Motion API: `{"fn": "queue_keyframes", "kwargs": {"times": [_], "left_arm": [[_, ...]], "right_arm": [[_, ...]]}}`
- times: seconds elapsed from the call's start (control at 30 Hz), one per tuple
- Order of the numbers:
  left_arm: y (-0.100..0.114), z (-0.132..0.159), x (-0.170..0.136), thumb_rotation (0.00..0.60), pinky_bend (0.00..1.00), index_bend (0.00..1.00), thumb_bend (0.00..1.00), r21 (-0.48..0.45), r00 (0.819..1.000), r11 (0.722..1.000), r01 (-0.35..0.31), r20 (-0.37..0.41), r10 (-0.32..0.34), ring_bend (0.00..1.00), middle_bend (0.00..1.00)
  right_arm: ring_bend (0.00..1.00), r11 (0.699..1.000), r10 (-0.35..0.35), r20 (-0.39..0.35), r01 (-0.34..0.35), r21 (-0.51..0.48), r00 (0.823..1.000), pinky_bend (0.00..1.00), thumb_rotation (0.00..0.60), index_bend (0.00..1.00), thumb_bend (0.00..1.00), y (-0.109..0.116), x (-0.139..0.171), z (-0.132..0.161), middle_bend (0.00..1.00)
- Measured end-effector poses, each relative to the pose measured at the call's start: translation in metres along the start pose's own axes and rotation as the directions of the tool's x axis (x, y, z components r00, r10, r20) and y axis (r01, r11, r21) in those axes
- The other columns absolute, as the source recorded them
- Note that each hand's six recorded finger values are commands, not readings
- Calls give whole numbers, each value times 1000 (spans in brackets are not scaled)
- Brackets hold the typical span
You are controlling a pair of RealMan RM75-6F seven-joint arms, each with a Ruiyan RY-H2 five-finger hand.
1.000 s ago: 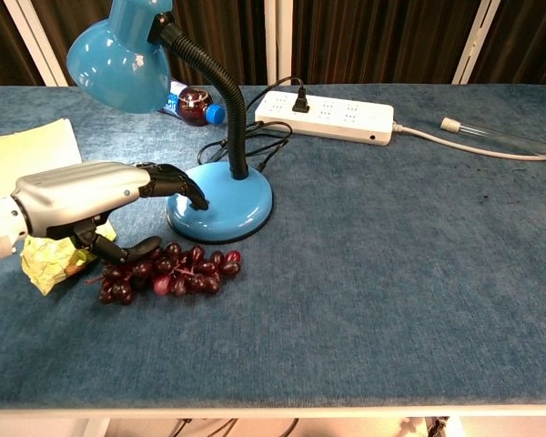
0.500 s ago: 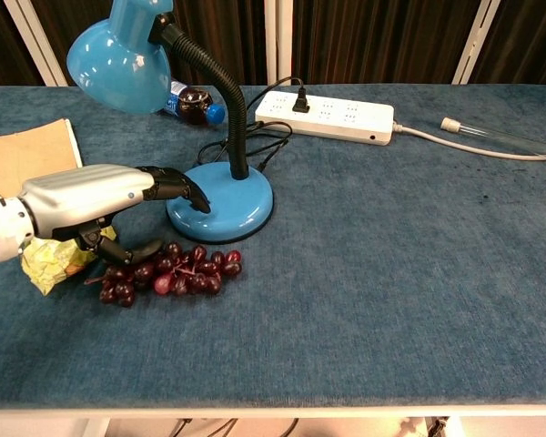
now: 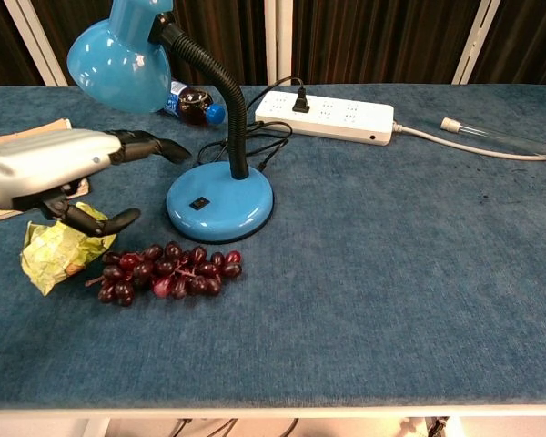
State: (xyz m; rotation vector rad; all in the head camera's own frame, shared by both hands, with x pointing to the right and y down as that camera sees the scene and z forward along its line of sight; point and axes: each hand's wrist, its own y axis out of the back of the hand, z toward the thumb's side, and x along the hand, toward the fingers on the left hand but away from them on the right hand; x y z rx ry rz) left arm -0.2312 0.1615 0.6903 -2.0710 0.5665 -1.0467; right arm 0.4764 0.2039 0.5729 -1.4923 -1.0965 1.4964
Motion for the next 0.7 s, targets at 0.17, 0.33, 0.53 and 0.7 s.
{"fn": "queue_keyframes", "kwargs": {"times": [0.17,0.33,0.53,0.7], "left_arm": [[17,-33,-43,600,72,69,308,18,992,999,-36,-121,38,0,91],[35,-80,-102,600,74,81,232,51,946,997,-65,-316,78,0,91],[66,-109,-144,600,83,14,90,143,885,976,-165,-415,211,0,68],[87,-116,-165,600,75,0,90,190,864,948,-257,-395,313,0,26]], "right_arm": [[0,1000,5,-8,-5,-3,1000,0,600,0,176,-1,1,2,0],[0,1000,6,-24,-6,-5,1000,0,600,0,176,0,2,7,0],[0,1000,-2,-44,2,7,999,0,600,0,176,3,4,15,0],[0,1000,8,-48,-7,16,999,0,600,0,176,0,5,19,0]]}}
